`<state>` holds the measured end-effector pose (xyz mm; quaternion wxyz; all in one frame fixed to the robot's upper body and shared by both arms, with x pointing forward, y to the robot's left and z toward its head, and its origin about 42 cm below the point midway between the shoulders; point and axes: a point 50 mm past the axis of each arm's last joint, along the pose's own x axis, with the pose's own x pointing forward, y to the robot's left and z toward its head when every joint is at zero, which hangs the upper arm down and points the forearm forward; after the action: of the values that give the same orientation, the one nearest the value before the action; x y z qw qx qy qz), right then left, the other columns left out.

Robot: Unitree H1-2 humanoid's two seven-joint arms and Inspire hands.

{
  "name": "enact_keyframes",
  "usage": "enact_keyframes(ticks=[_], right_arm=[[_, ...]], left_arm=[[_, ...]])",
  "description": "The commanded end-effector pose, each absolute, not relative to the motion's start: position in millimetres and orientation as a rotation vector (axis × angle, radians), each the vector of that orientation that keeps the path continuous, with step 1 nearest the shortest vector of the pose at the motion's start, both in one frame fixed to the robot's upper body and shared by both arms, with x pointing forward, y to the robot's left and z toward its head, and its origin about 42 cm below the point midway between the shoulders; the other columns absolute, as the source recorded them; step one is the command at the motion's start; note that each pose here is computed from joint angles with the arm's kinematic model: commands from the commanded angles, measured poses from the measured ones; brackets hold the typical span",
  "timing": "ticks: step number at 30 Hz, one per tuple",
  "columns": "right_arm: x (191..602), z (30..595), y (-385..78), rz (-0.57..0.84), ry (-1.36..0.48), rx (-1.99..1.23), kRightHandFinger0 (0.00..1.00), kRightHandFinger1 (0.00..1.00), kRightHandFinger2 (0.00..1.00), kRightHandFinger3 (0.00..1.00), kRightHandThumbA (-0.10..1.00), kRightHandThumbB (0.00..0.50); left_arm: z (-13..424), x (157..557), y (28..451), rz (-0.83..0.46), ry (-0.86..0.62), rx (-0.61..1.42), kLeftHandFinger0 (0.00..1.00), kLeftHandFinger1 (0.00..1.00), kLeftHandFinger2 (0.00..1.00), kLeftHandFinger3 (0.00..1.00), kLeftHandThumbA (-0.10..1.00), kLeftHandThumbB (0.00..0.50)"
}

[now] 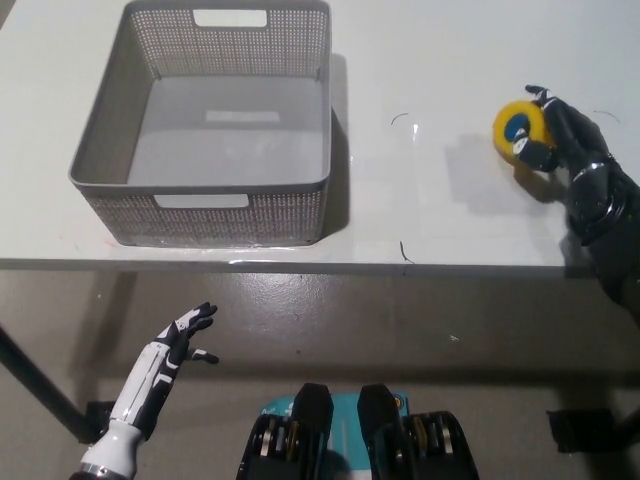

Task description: Use the right hand to pick up a yellow duck toy and place it into a container on the left hand side

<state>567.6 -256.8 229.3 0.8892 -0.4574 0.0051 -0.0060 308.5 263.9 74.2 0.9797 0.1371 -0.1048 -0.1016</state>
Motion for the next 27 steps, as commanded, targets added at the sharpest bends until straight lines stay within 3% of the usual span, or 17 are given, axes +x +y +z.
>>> enact_keyframes(ticks=[1,5,7,12,14,16,18,24,27], right_arm=[[592,340,-238,-0.123,-0.347,-0.860,0.00,0.46,0.81,0.93,-0.10,0.119],[596,365,-231,-0.130,-0.399,-0.827,0.02,0.45,0.82,0.91,-0.10,0.128],[597,377,-227,-0.132,-0.423,-0.811,0.00,0.39,0.75,0.86,-0.10,0.133],[599,404,-217,-0.146,-0.470,-0.798,0.00,0.37,0.78,0.88,-0.10,0.135],[599,410,-214,-0.142,-0.490,-0.779,0.00,0.38,0.81,0.89,-0.10,0.135],[599,414,-211,-0.143,-0.496,-0.764,0.01,0.46,0.88,1.00,-0.10,0.129],[598,421,-207,-0.142,-0.515,-0.755,0.00,0.50,0.91,1.00,-0.10,0.118],[596,446,-167,-0.100,-0.588,-0.698,0.00,0.44,0.80,0.88,-0.10,0.146],[593,447,-139,-0.077,-0.606,-0.673,0.00,0.37,0.76,0.87,-0.10,0.126]], left_arm=[[85,315,270,-0.199,-0.261,0.277,0.61,0.88,0.98,1.00,1.00,0.500],[85,314,269,-0.200,-0.260,0.276,0.58,0.86,0.96,0.98,1.00,0.500],[85,314,269,-0.197,-0.258,0.268,0.57,0.85,0.93,0.96,1.00,0.500],[86,314,270,-0.199,-0.256,0.276,0.54,0.81,0.90,0.94,1.00,0.500],[85,312,270,-0.197,-0.252,0.276,0.53,0.81,0.90,0.94,1.00,0.500],[82,308,269,-0.199,-0.245,0.274,0.52,0.79,0.89,0.93,1.00,0.500],[82,307,269,-0.199,-0.244,0.272,0.51,0.78,0.88,0.92,1.00,0.500],[78,301,267,-0.201,-0.223,0.275,0.50,0.76,0.86,0.91,1.00,0.500],[75,298,266,-0.205,-0.218,0.271,0.50,0.75,0.85,0.89,1.00,0.500]])
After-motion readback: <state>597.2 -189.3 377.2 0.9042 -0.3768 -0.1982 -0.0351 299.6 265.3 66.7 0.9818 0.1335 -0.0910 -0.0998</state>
